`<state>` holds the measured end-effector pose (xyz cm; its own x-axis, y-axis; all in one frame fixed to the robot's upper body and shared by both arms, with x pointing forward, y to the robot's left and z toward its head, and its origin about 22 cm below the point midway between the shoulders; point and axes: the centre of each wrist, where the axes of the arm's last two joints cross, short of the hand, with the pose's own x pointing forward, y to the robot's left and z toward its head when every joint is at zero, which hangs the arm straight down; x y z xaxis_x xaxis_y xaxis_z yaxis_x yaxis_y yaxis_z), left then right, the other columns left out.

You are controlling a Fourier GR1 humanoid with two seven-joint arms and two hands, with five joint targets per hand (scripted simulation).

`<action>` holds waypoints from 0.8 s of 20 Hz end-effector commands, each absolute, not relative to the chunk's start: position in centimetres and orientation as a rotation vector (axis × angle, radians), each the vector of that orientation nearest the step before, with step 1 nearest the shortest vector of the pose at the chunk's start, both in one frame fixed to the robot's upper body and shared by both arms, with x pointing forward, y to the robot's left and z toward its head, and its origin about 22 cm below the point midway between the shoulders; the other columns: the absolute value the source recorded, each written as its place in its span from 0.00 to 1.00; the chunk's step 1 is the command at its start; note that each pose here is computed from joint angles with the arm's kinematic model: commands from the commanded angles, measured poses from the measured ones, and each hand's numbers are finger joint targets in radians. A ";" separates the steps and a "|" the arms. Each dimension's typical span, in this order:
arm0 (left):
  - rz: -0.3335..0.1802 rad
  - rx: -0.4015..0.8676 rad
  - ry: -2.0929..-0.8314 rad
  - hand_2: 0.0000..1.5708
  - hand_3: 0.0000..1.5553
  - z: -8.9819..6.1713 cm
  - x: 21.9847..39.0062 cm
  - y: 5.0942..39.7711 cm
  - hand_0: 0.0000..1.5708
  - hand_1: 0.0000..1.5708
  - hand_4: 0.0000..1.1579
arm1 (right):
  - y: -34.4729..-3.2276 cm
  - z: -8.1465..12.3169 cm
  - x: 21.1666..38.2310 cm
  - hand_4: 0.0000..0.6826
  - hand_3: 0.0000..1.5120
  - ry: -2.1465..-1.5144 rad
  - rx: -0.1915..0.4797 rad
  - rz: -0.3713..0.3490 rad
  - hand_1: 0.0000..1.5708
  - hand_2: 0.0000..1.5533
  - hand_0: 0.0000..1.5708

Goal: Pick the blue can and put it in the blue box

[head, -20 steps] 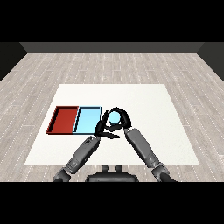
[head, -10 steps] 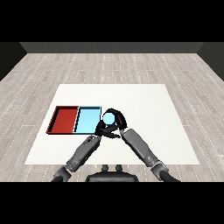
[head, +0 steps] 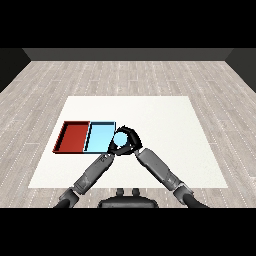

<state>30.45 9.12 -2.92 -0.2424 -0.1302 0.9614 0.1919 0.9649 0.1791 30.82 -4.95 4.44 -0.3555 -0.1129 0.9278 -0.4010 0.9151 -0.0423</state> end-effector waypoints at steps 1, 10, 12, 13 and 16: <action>-0.497 0.072 -1.786 0.38 0.00 -2.5 30.9 8.9 0.29 0.29 0.16 | -3.4 5.5 30.5 0.87 0.92 -1.913 0.416 0.322 0.93 0.94 0.93; -0.213 0.018 -1.804 0.54 0.46 -2.0 31.0 8.0 0.52 0.52 0.59 | -2.9 5.8 29.0 0.88 0.92 -1.912 0.447 0.310 0.92 0.94 0.92; -0.197 -0.017 -1.814 0.52 0.41 -4.0 29.8 7.8 0.47 0.47 0.58 | -2.8 6.4 30.2 0.88 0.92 -1.909 0.455 0.317 0.92 0.94 0.92; -0.209 -0.049 -1.845 0.48 0.33 -2.8 30.2 8.6 0.41 0.41 0.58 | -3.6 4.8 30.3 0.87 0.92 -1.899 0.454 0.314 0.91 0.94 0.91; -0.192 -0.041 -1.798 0.56 0.47 -2.7 29.3 7.7 0.53 0.53 0.58 | -3.6 6.2 30.9 0.86 0.92 -1.904 0.459 0.290 0.91 0.93 0.91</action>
<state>30.09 9.25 -3.09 -0.2537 -0.1186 0.9600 0.1087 0.9827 0.1501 30.54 -4.45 4.95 -0.3509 -0.1287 0.9275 -0.4268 0.9036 -0.0361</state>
